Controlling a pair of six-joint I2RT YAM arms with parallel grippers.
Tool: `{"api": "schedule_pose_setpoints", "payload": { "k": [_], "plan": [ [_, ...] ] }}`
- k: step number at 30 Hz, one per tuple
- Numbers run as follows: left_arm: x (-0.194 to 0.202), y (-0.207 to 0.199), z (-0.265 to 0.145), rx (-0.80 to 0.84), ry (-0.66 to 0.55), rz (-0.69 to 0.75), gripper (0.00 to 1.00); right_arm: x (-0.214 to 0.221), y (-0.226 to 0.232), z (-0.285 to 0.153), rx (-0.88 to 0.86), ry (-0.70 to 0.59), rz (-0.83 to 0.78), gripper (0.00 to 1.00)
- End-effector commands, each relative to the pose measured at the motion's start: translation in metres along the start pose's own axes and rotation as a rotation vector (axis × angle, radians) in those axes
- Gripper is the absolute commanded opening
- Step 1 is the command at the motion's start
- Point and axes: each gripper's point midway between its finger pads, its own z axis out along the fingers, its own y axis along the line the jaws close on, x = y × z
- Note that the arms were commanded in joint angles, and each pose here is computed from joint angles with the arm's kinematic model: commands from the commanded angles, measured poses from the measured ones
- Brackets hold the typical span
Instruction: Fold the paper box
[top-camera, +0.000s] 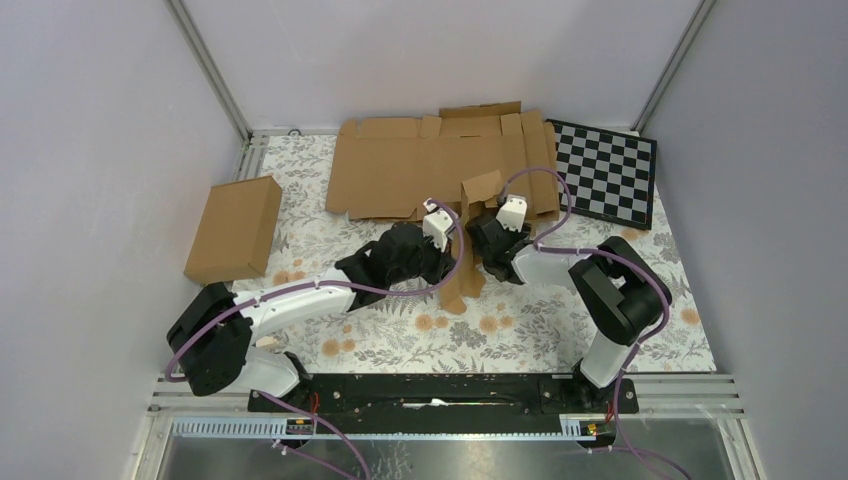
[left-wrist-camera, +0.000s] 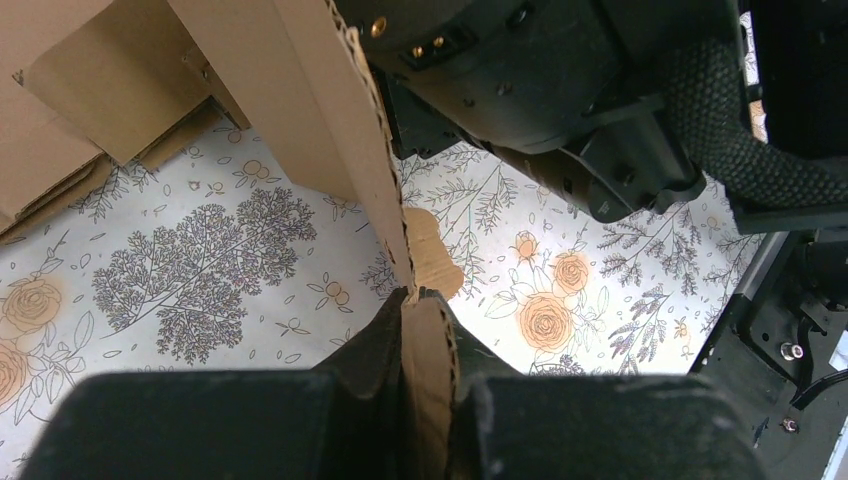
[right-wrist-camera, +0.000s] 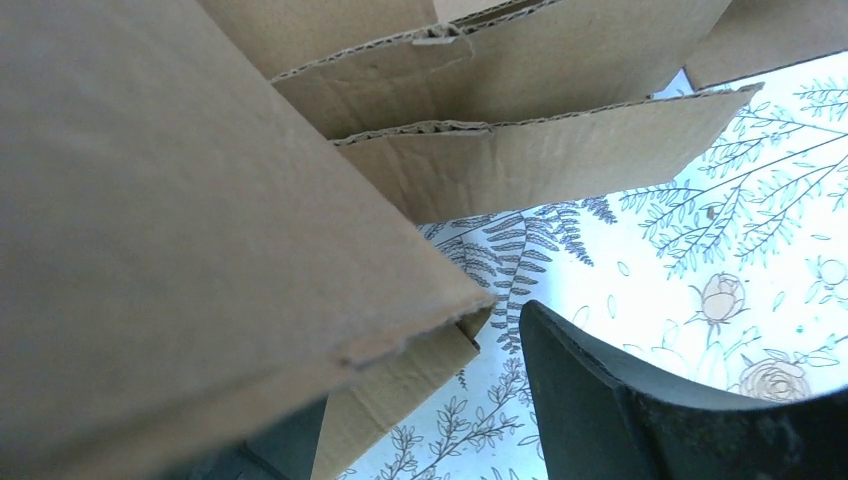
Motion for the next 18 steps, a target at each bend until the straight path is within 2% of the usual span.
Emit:
{"api": "schedule_pose_setpoints", "payload": {
  "k": [1, 5, 9, 16, 18],
  "plan": [
    [-0.007, 0.0, -0.006, -0.009, -0.027, -0.014, 0.06, 0.104, -0.041, -0.012, 0.069, 0.319, -0.171, 0.73],
    [-0.003, 0.001, -0.007, -0.009, -0.022, -0.019, 0.07, 0.106, -0.04, -0.015, 0.054, 0.324, -0.135, 0.68],
    [-0.003, 0.002, -0.009, -0.019, -0.029, -0.025, 0.07, 0.084, -0.03, -0.028, -0.025, 0.271, -0.061, 0.64],
    [-0.011, 0.003, -0.013, -0.032, -0.045, -0.027, 0.07, 0.028, -0.008, -0.063, -0.258, 0.091, 0.127, 0.58],
    [-0.011, 0.003, -0.014, -0.031, -0.047, -0.027, 0.07, 0.017, -0.009, -0.07, -0.303, 0.033, 0.185, 0.53]
  ]
}}
